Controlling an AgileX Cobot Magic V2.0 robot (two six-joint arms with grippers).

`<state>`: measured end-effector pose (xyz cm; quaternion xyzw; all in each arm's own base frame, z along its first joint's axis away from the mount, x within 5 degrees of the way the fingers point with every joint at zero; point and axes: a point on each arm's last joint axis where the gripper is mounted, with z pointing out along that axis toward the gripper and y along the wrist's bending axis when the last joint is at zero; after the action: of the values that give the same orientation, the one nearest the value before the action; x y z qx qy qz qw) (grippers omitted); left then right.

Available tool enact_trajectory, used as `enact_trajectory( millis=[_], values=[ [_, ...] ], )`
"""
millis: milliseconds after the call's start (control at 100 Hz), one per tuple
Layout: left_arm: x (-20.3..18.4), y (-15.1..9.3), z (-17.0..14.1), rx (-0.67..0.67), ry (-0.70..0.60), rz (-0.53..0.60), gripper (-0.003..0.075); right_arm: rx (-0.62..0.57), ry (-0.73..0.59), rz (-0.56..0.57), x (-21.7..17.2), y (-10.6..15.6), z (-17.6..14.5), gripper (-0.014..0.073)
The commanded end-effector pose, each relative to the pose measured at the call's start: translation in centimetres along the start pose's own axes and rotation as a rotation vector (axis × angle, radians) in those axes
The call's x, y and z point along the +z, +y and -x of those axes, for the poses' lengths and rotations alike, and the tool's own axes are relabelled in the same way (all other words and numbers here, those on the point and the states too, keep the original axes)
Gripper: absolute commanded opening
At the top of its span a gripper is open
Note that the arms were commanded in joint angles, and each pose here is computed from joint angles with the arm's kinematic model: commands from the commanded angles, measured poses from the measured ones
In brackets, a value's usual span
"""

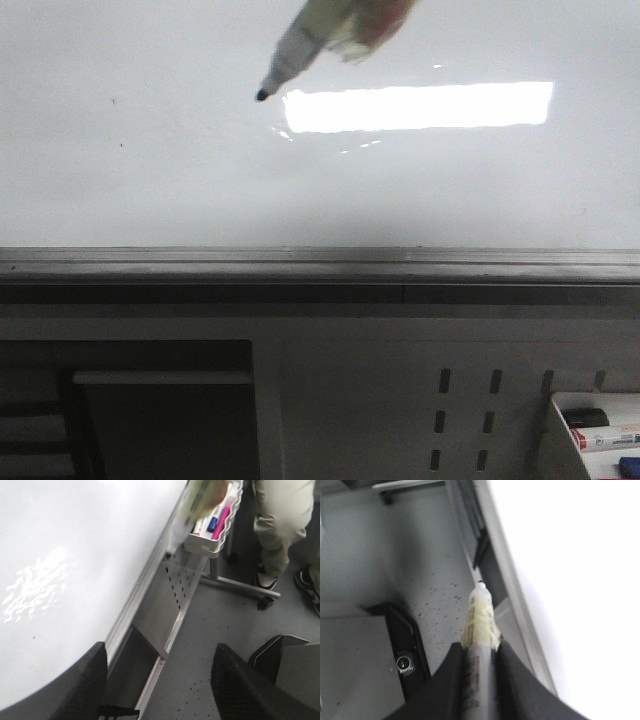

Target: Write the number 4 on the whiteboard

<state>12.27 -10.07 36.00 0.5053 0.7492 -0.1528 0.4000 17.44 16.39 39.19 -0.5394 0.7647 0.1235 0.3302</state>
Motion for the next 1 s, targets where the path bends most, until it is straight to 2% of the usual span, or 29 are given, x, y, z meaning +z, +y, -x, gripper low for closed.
enact_trajectory(
  millis=[0,190,380,560,850,990],
  values=[
    [-1.4,0.0,-0.2,-0.082,-0.099,0.069,0.0421,0.082,-0.092,-0.106,-2.2,-0.6,-0.9,-0.0036],
    [-2.1,-0.6,-2.4,-0.194,-0.152,0.134,0.0420,0.300,-0.142,-0.198,-2.0,-1.0,-5.6,-0.0036],
    [-2.1,-0.6,-2.8,-0.213,-0.167,0.158,0.0421,0.334,-0.181,-0.217,-1.6,0.0,-7.4,-0.0036],
    [-2.1,-0.6,-2.8,-0.215,-0.167,0.156,0.0420,0.341,-0.163,-0.195,-1.2,0.1,-7.6,-0.0036],
    [-2.0,-0.6,-2.8,-0.221,-0.167,0.151,0.0420,0.412,-0.347,-0.228,-1.8,-0.5,-6.1,-0.0036],
    [-2.0,-0.6,-2.8,-0.221,-0.167,0.151,0.0420,0.424,-0.372,-0.232,-1.7,-1.1,-5.3,-0.0036]
  ],
)
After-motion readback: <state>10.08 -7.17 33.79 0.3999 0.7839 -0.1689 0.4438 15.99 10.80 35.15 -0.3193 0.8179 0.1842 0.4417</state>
